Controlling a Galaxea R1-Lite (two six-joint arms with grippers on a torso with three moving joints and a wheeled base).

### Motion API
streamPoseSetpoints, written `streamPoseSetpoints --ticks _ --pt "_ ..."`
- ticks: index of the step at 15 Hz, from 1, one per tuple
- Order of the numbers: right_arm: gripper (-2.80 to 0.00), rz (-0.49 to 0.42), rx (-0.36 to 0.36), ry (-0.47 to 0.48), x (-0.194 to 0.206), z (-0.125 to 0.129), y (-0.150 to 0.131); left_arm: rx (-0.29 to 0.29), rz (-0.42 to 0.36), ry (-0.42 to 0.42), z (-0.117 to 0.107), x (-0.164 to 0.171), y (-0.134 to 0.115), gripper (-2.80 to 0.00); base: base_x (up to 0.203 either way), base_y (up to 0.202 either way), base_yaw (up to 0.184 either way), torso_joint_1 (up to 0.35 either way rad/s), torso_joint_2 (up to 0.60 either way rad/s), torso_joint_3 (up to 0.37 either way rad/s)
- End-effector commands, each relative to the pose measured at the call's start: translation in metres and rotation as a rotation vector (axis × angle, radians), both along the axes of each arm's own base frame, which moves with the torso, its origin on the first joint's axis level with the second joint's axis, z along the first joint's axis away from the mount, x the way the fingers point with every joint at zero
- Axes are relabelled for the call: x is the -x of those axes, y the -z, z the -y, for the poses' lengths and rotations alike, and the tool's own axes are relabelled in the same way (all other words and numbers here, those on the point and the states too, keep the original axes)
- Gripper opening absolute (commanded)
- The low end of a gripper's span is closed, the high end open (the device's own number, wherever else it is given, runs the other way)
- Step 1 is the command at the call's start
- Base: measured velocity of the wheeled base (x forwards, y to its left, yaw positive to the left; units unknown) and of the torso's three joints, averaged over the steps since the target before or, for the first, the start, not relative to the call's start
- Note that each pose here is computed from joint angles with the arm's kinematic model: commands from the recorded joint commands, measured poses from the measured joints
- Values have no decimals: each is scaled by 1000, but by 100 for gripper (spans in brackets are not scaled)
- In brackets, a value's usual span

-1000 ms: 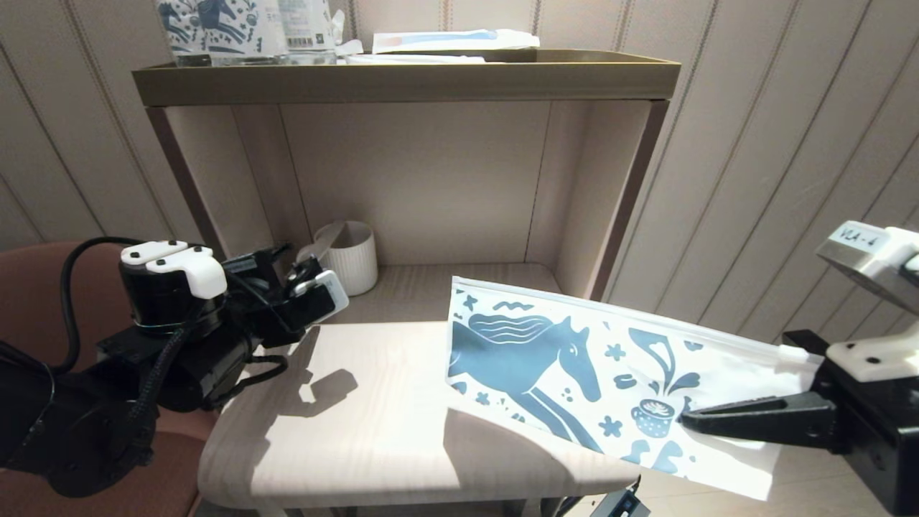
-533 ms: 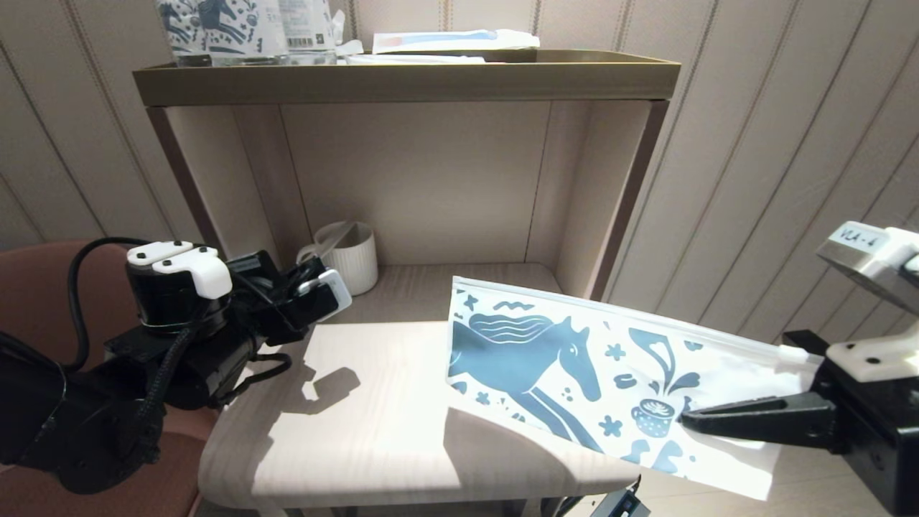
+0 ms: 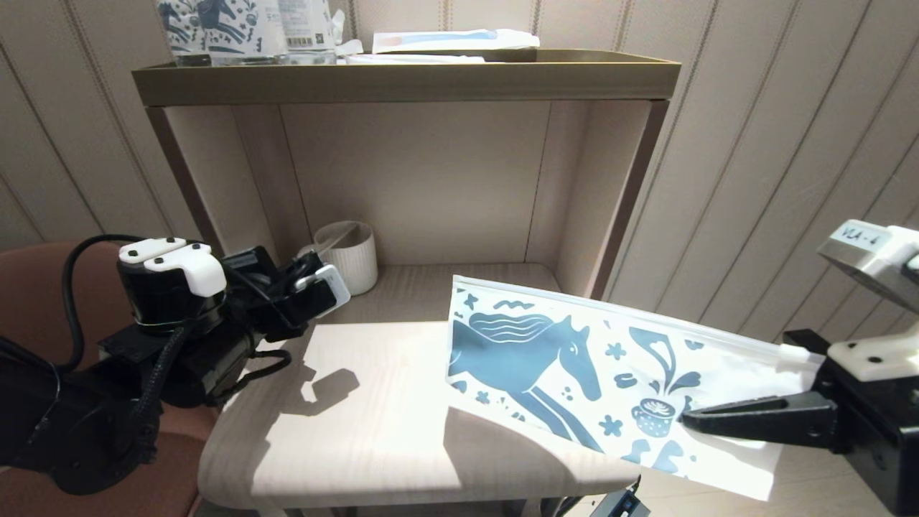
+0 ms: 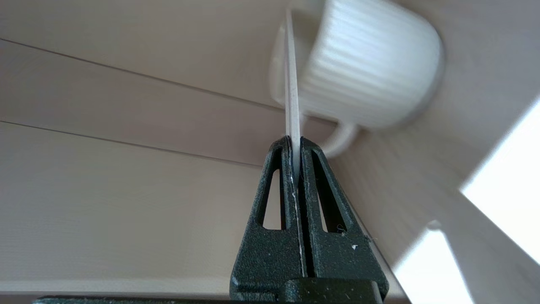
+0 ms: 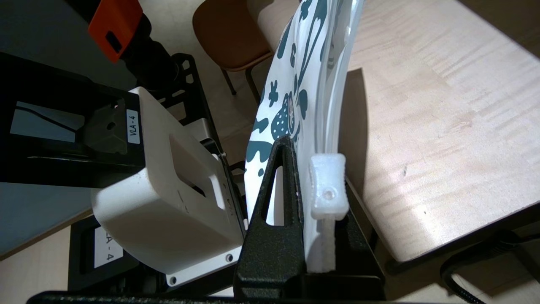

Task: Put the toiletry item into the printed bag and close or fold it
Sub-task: Pick up the comb

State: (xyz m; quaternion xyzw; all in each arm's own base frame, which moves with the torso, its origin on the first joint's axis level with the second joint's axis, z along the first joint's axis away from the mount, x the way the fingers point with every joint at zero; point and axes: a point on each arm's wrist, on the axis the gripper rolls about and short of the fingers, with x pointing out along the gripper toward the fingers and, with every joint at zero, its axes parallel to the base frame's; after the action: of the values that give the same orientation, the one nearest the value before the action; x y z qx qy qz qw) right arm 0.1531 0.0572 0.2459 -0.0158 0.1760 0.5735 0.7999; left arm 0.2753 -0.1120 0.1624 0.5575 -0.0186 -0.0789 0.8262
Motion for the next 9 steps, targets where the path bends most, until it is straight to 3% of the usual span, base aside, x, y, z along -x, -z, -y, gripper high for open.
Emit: streamPoseSetpoints --ticks 1,5,7,9 --pt "-280 13 -5 -3 2 1 -3 28 54 23 5 6 -15 -280 0 0 0 0 0 0" --pt "-280 16 7 37 5 5 -2 119 80 36 2 22 -37 -280 0 0 0 0 0 0" --pt "-280 13 3 44 7 6 -4 157 26 36 -3 34 -44 -280 0 0 0 0 0 0" --pt "-280 -2 -12 63 10 7 -8 218 -89 39 -6 47 -53 -280 0 0 0 0 0 0"
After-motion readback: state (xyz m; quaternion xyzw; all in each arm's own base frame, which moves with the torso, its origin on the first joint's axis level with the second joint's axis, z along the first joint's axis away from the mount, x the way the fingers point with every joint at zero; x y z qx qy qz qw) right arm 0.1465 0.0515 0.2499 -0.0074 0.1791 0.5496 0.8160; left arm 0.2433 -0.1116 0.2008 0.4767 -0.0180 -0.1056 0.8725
